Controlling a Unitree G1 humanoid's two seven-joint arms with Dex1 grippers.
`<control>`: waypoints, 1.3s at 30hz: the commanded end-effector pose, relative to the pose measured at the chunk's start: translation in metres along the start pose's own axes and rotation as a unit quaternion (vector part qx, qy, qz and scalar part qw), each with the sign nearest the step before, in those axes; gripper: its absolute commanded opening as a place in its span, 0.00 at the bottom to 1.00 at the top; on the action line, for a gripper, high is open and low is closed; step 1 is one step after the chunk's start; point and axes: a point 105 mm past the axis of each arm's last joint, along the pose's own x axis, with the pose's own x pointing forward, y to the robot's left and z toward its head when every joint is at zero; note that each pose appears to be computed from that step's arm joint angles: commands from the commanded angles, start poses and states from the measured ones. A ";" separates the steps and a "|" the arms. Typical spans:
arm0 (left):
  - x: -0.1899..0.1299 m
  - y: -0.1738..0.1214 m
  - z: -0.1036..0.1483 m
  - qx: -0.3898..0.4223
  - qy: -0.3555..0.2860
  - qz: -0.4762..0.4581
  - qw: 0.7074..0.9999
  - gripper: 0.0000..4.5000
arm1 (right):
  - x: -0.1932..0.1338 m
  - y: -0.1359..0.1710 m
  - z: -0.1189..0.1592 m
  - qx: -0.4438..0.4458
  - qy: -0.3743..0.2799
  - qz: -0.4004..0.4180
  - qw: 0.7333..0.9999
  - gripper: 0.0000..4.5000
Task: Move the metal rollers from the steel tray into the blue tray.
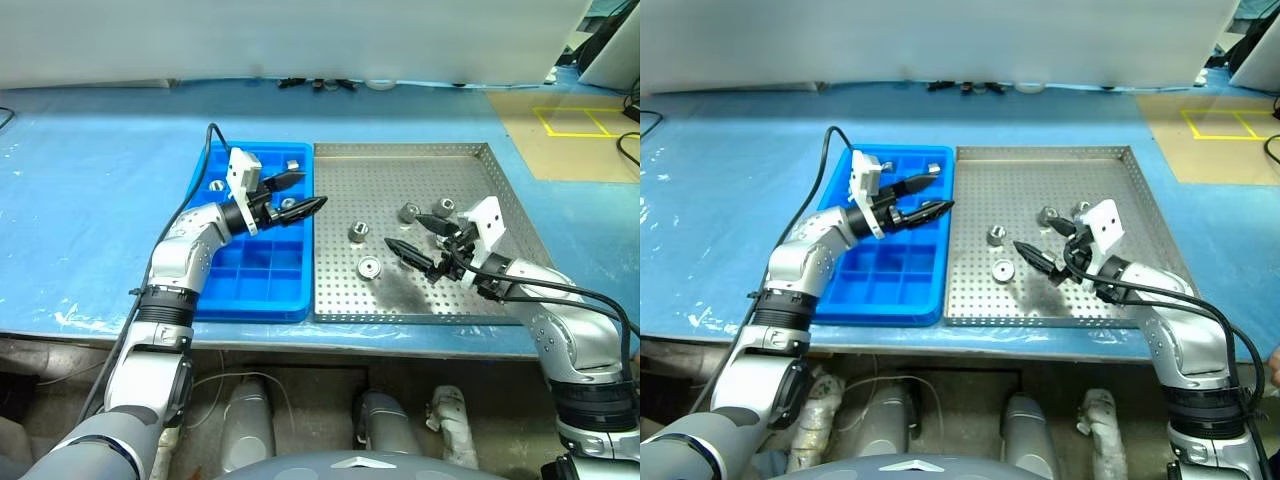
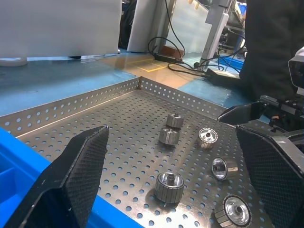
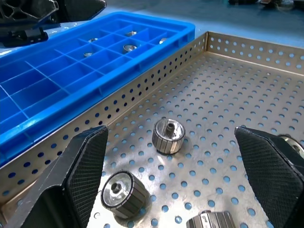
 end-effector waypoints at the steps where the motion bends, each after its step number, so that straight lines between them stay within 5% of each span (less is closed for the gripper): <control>1: 0.004 -0.003 0.012 0.019 -0.017 -0.011 1.000 1.00 | -0.003 0.004 0.016 -0.016 -0.023 0.007 1.000 1.00; 39: 0.024 -0.009 0.015 0.038 -0.006 -0.051 0.998 1.00 | -0.005 -0.001 0.020 -0.024 -0.032 -0.009 0.999 1.00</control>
